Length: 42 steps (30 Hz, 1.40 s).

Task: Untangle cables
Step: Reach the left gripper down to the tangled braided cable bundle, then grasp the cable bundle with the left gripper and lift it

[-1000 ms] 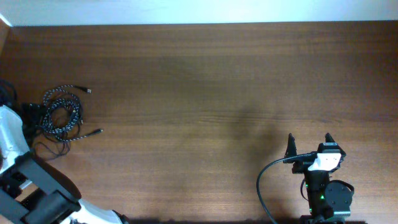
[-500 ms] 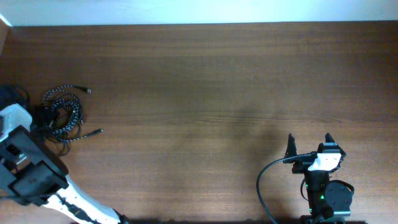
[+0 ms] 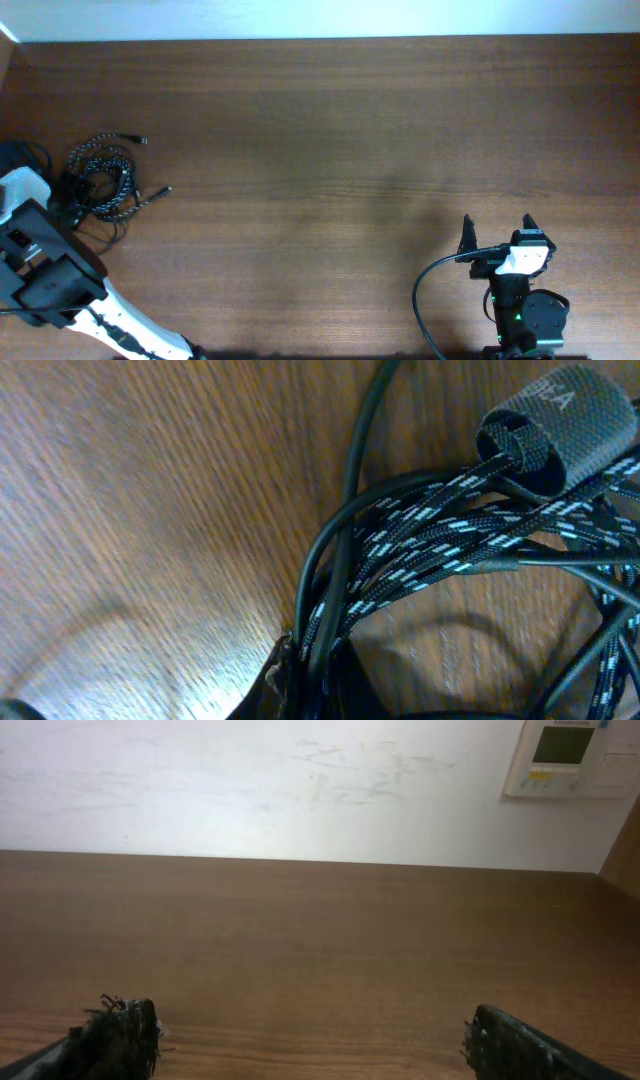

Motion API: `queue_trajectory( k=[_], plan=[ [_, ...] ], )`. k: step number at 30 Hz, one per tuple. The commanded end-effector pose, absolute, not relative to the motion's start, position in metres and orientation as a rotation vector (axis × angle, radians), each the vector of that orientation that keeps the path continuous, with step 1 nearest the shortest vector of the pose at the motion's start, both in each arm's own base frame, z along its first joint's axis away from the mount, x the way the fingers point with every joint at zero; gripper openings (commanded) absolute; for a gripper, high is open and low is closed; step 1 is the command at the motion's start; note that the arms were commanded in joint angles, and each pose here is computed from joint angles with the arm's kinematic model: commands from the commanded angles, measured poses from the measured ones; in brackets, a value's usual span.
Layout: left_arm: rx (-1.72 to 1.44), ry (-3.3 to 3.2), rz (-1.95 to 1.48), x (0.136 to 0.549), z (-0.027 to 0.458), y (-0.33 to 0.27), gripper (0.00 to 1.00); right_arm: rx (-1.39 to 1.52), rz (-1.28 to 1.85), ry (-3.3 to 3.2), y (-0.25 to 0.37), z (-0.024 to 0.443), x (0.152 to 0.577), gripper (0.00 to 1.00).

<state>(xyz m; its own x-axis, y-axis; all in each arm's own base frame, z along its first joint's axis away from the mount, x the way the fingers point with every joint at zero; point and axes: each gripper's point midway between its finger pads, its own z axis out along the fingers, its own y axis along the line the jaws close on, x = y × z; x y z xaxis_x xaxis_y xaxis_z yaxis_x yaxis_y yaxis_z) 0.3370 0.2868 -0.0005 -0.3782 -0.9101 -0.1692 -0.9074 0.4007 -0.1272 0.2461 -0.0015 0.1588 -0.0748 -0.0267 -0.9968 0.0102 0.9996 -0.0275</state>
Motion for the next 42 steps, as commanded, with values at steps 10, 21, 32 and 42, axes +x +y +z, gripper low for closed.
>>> queue_trajectory(
  k=[10,21,32,42],
  plan=[
    [-1.534,2.362,-0.605,0.353,0.096,0.21,0.0,0.0,-0.038,1.648,-0.004,0.156,0.246,0.99],
    [-0.893,2.601,-1.028,0.383,0.119,0.083,0.0,0.0,-0.038,1.649,-0.004,0.156,0.246,0.99],
    [-0.68,2.701,-1.254,0.372,0.132,0.01,0.0,0.0,-0.038,1.649,-0.004,0.156,0.246,0.99],
    [-0.557,2.882,-1.134,0.354,0.128,-0.025,0.0,0.001,-0.032,1.647,-0.003,0.156,0.246,0.99]
  ],
)
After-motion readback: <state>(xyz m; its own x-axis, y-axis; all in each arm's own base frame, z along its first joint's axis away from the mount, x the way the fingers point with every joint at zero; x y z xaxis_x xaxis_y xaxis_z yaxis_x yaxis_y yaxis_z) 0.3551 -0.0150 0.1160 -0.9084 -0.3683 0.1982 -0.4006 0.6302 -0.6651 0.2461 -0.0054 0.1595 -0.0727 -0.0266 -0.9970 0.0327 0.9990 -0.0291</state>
